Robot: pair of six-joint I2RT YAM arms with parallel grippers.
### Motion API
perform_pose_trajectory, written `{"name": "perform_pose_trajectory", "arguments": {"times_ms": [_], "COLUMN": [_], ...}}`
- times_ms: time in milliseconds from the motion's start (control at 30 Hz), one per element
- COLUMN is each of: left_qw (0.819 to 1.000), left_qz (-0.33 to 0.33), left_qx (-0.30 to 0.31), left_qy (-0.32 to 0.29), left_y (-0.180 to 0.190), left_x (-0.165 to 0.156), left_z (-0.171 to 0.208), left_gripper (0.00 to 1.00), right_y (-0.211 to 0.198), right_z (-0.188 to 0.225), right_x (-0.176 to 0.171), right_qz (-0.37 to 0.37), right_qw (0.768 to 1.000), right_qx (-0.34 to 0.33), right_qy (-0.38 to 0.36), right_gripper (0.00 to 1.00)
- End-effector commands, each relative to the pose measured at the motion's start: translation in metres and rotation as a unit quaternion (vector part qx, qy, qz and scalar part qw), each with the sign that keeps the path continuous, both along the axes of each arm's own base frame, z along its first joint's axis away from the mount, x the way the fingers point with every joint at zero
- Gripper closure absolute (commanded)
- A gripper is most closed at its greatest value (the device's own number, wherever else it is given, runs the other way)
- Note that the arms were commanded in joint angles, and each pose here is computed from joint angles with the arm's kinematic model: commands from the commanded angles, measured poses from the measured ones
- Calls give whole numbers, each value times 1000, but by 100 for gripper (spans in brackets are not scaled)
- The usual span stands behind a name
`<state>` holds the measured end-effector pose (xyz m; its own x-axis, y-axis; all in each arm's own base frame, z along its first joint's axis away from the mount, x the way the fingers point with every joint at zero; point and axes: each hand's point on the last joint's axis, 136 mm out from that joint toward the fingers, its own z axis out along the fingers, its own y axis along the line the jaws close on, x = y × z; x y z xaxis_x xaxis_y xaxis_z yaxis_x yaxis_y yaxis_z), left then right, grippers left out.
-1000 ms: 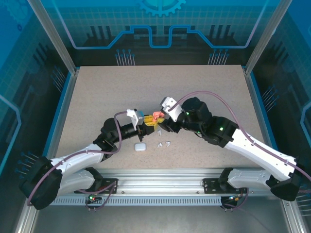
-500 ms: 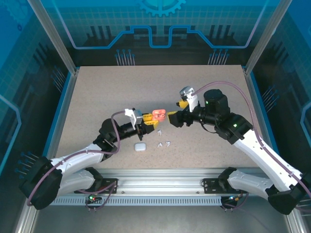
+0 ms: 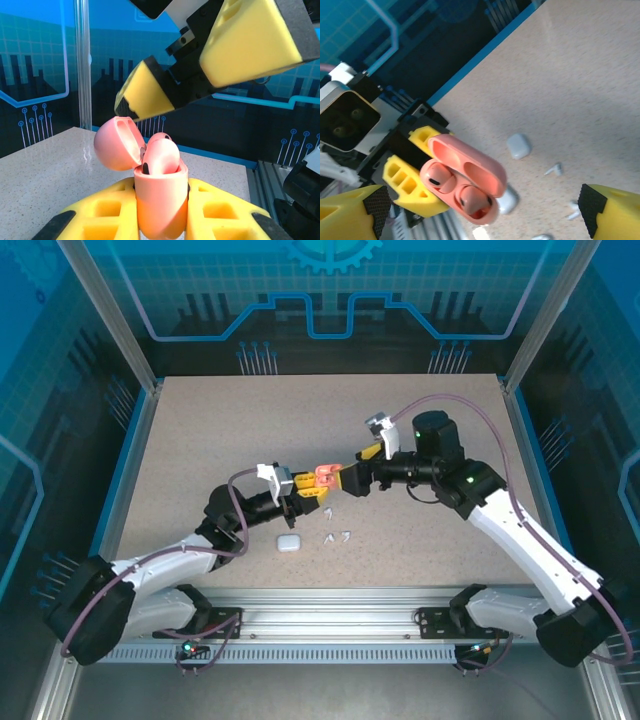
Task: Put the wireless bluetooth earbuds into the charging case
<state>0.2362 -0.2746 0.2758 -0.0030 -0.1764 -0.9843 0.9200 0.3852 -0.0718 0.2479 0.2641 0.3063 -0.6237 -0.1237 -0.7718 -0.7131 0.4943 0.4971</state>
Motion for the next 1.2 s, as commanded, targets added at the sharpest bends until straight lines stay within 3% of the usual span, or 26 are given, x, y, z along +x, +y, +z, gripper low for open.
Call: {"name": "perform_pose_trajectory", "arguments": {"times_ms": [0, 100, 333, 567, 933, 1167], "left_qw": [999, 999, 1000, 1000, 1000, 1000], "left_qz": [-18, -15, -5, -4, -8, -16], "left_qx": [-27, -28, -13, -10, -13, -13], "left_qy": [-29, -29, -15, -8, -6, -17], "left_y": [-5, -5, -6, -7, -6, -3], "left_x": [-5, -3, 4, 5, 2, -7], "left_z": [25, 25, 12, 6, 8, 15], "left_gripper": [100, 100, 100, 100, 100, 100], "right_y": [18, 27, 37, 26, 9, -10], "right_z": [5, 3, 15, 24, 6, 2], "right_x": [-11, -17, -29, -31, -24, -28], "right_qz": [58, 84, 117, 101, 68, 94], "right_qw": [996, 994, 992, 994, 996, 977], "right_qx": [38, 37, 39, 30, -29, -96], "right_qy": [49, 59, 32, -13, -44, -164], "right_gripper": [3, 8, 31, 38, 37, 27]}}
